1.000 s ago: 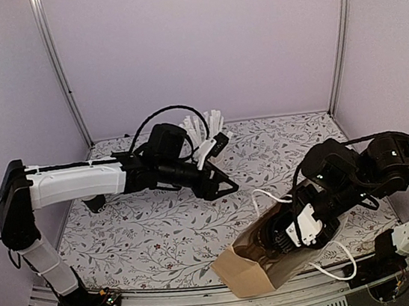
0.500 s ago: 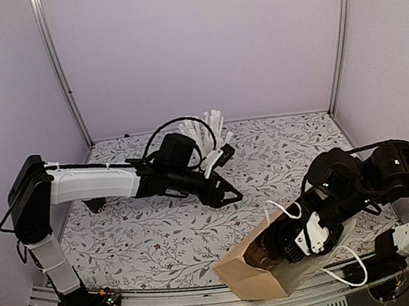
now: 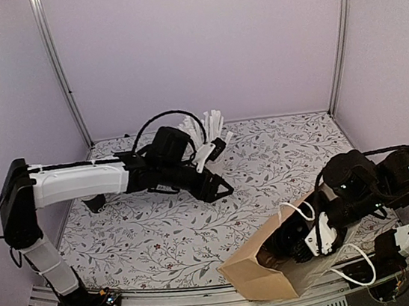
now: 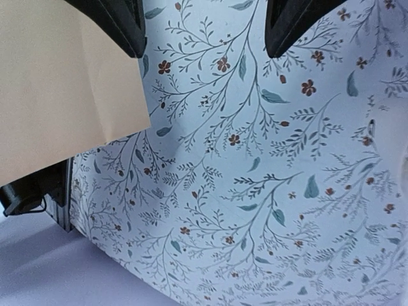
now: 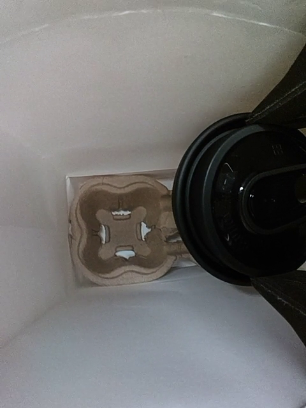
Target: Pack the takeout coffee
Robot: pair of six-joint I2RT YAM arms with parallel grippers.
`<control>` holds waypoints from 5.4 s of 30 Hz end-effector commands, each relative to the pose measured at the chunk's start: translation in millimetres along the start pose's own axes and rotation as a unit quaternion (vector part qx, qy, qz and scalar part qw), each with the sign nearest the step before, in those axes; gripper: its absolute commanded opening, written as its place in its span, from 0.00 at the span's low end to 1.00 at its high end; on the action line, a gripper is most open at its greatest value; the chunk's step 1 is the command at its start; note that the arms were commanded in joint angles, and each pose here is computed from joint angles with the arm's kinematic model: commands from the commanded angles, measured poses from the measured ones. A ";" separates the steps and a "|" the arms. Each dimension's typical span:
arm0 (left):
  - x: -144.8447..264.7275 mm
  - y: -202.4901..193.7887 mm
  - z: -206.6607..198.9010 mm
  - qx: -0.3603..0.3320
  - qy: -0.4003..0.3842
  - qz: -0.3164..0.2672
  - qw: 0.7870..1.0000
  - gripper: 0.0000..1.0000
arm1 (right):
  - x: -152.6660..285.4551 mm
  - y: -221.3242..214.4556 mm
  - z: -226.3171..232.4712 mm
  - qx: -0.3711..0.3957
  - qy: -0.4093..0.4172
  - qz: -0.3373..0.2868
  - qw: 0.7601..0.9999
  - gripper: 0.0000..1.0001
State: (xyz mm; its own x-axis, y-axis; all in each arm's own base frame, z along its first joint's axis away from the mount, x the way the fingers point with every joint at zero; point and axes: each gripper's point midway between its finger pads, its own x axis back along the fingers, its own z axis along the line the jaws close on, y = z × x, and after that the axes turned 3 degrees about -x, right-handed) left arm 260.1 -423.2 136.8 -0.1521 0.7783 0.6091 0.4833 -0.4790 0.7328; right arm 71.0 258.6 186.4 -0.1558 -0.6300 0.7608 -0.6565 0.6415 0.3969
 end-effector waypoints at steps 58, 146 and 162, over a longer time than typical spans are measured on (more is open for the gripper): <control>132.6 91.3 -164.0 -0.088 -0.060 -0.026 0.994 0.74 | 0.4 -33.7 -43.7 -0.112 -0.055 0.011 0.992 0.31; 61.1 65.3 -234.1 -0.278 0.007 0.026 0.960 0.00 | 7.7 -63.4 -19.4 -0.026 -0.091 0.117 0.989 0.30; 58.1 62.8 -247.1 -0.351 -0.021 -0.008 0.936 0.08 | 2.6 -55.4 6.8 0.005 -0.098 0.041 0.994 0.31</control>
State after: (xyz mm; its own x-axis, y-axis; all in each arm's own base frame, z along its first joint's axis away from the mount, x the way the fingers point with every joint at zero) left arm 85.1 -500.0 276.3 -0.1533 0.7537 0.6390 -0.1090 -0.6556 0.7472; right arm 109.4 216.7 172.0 -0.3837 -0.6274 0.6776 -0.6135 0.7216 0.3208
